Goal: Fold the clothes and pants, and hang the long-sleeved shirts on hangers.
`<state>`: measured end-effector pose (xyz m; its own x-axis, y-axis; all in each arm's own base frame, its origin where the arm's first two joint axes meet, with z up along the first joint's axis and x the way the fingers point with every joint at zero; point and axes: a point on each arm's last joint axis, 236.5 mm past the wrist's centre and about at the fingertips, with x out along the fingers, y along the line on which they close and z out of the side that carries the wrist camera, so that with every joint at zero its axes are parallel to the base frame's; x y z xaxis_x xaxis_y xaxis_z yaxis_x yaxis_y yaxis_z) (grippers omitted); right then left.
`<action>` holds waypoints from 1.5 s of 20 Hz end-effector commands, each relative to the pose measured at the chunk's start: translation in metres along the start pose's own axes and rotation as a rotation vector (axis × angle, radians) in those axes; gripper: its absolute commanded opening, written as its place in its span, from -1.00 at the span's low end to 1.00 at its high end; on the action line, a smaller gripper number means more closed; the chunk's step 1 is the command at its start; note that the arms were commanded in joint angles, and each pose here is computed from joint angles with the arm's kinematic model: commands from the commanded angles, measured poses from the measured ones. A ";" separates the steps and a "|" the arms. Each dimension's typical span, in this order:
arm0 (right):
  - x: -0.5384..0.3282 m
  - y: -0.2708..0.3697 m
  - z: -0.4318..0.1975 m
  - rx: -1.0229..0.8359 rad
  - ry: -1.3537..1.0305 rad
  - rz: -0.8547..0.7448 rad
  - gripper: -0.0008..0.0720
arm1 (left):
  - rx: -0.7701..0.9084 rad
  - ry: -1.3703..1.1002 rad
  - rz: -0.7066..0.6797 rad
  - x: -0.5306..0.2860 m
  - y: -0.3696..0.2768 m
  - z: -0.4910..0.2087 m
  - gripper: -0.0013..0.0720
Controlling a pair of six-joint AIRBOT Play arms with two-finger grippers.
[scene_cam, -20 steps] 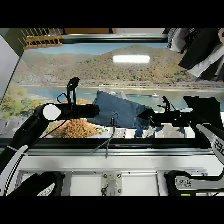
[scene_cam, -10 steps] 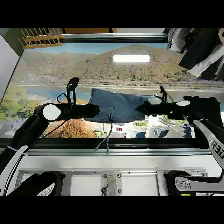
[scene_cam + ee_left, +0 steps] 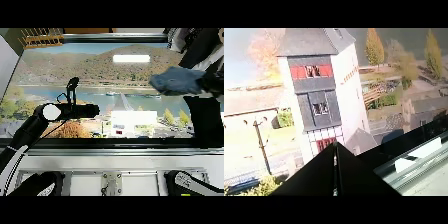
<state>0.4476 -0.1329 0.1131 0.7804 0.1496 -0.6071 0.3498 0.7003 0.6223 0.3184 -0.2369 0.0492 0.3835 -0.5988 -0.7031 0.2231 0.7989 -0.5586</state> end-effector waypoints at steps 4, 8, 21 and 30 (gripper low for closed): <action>-0.094 -0.085 0.051 0.156 -0.169 -0.162 -0.91 | 0.002 0.000 -0.001 0.000 0.000 0.000 -0.92; -0.124 -0.109 0.042 0.186 -0.175 -0.292 -0.91 | 0.002 0.000 -0.001 0.000 0.000 0.000 -0.92; -0.155 -0.179 -0.084 0.310 0.026 -0.638 -0.90 | 0.003 -0.001 0.000 0.000 0.000 0.000 -0.92; -0.173 -0.161 -0.053 0.076 -0.055 -0.628 0.79 | 0.004 0.000 0.001 0.000 0.000 0.000 -0.92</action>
<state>0.2156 -0.2255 0.0643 0.3588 -0.2381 -0.9025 0.8490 0.4850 0.2096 0.3187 -0.2368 0.0492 0.3847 -0.5981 -0.7031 0.2252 0.7995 -0.5569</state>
